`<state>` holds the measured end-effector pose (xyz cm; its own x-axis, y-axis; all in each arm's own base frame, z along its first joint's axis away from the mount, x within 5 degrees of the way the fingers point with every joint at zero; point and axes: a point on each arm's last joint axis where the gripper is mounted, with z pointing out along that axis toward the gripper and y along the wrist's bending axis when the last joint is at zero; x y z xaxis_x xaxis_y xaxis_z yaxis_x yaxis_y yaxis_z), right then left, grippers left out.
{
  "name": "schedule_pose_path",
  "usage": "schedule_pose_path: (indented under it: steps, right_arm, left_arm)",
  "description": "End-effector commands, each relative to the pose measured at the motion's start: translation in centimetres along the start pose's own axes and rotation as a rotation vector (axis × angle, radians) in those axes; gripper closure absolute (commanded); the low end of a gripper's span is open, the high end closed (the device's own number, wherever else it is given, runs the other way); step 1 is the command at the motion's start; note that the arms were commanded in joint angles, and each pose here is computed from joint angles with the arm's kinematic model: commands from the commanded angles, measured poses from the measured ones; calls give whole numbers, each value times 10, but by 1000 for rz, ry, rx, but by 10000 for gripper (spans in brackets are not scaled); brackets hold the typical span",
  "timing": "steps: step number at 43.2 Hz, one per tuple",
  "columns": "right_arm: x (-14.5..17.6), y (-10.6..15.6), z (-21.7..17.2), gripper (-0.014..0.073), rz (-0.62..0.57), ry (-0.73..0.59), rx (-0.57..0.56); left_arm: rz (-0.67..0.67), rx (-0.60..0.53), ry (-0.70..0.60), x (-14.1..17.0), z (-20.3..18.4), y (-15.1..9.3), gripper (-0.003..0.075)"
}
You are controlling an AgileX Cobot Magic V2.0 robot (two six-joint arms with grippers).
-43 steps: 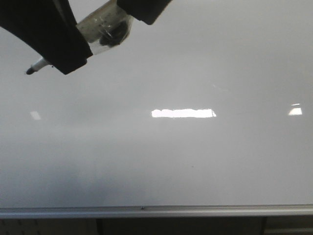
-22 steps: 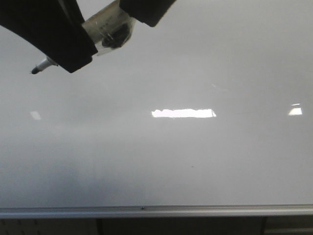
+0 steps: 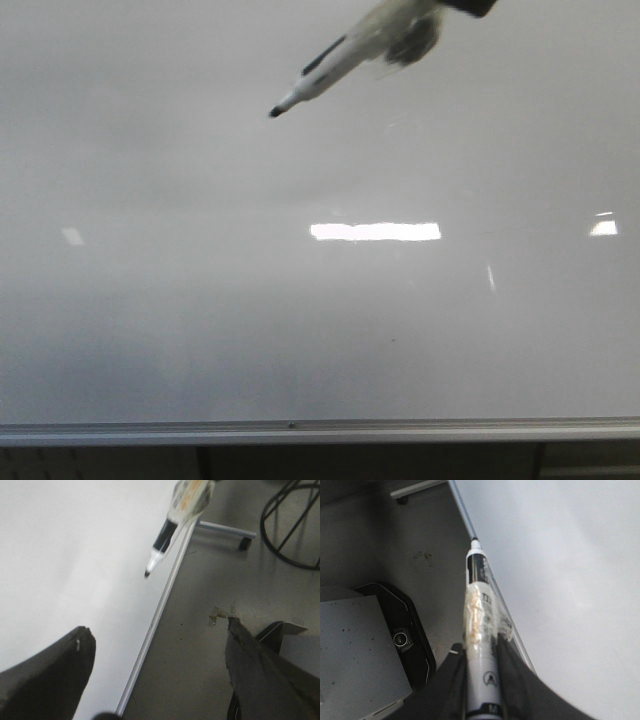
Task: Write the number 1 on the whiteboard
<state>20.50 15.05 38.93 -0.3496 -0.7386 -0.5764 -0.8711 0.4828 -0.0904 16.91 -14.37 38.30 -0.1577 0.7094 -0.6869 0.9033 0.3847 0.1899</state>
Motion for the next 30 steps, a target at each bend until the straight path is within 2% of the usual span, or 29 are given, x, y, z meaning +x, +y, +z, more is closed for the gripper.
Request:
schedule_pose_path:
  steps: [1,7,12,19,30]
  right_arm:
    - [6,-11,-41,561,102,-114,113]
    - [23,-20,-73,561,301,-177,212]
    - [38,-21,-93,561,431,-224,284]
    - [69,-14,-103,561,575,-290,385]
    - [131,-19,-75,561,770,-329,572]
  left_arm:
    - [-119,-104,-114,-5,-28,9,195]
    - [-319,-200,-132,8,-45,23,195]
    - [-417,-255,-124,21,-51,29,195]
    - [-467,-282,-91,40,-50,29,195]
    - [-477,-277,-77,45,-43,28,195]
